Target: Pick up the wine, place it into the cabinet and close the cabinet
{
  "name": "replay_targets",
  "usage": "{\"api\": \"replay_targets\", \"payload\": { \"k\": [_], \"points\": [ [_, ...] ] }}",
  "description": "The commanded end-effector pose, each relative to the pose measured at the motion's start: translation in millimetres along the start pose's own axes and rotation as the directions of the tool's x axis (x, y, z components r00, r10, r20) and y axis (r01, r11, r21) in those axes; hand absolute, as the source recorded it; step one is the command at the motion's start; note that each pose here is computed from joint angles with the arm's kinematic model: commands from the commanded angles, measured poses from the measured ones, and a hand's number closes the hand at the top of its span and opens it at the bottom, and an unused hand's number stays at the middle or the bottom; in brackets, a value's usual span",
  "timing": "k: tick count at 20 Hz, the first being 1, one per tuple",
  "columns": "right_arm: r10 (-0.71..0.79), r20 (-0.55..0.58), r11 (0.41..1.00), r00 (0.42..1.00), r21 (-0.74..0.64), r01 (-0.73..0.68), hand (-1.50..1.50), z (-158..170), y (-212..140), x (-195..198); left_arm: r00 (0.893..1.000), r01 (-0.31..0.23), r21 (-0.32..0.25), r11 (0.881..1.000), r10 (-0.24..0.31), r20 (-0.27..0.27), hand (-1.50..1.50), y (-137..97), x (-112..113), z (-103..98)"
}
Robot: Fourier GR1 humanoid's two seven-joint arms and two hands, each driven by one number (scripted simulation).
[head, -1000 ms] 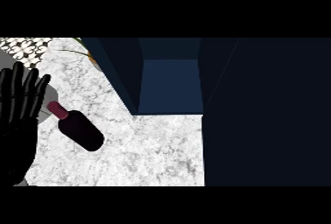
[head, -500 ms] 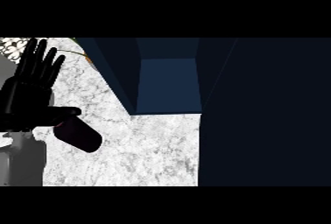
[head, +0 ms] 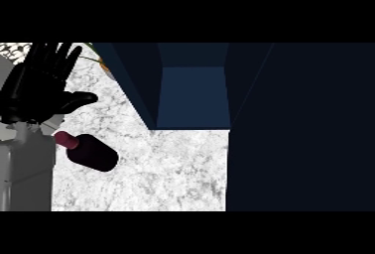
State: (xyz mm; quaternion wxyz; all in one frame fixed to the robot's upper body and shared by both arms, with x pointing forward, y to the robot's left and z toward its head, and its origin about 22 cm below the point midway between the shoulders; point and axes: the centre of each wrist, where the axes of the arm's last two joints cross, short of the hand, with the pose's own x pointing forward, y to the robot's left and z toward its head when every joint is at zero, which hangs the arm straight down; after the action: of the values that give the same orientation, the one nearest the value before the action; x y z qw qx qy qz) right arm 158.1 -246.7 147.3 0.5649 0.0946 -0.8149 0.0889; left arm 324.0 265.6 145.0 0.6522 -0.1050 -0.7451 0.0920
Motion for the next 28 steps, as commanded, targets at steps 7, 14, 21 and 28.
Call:
{"api": "replay_targets", "payload": {
  "k": [7, 14, 21, 28],
  "points": [
    [0.014, -0.002, 1.000, 1.000, 0.014, -0.014, -1.50, 3.7, -5.3, 18.9, 1.000, 0.012, 0.011, 1.000, -0.012, -0.011, -1.50, -16.8, 3.7, 3.2],
    [0.006, 0.005, 1.000, 1.000, 0.010, -0.006, -1.50, -12.1, 16.9, 20.6, 1.000, 0.020, 0.033, 0.999, -0.020, 0.004, -1.50, -1.7, 6.2, 7.3],
    [0.000, 0.002, 1.000, 1.000, 0.011, 0.000, -1.50, -0.2, -8.4, 35.1, 0.998, 0.056, 0.078, 0.995, -0.053, -0.039, -1.50, -5.1, 5.6, 6.3],
    [0.013, -0.005, 1.000, 1.000, 0.018, -0.013, -1.50, -2.3, -1.5, 20.1, 0.996, 0.081, 0.134, 0.988, -0.074, -0.053, -1.50, 40.2, -13.4, 24.6]
  ]
}}
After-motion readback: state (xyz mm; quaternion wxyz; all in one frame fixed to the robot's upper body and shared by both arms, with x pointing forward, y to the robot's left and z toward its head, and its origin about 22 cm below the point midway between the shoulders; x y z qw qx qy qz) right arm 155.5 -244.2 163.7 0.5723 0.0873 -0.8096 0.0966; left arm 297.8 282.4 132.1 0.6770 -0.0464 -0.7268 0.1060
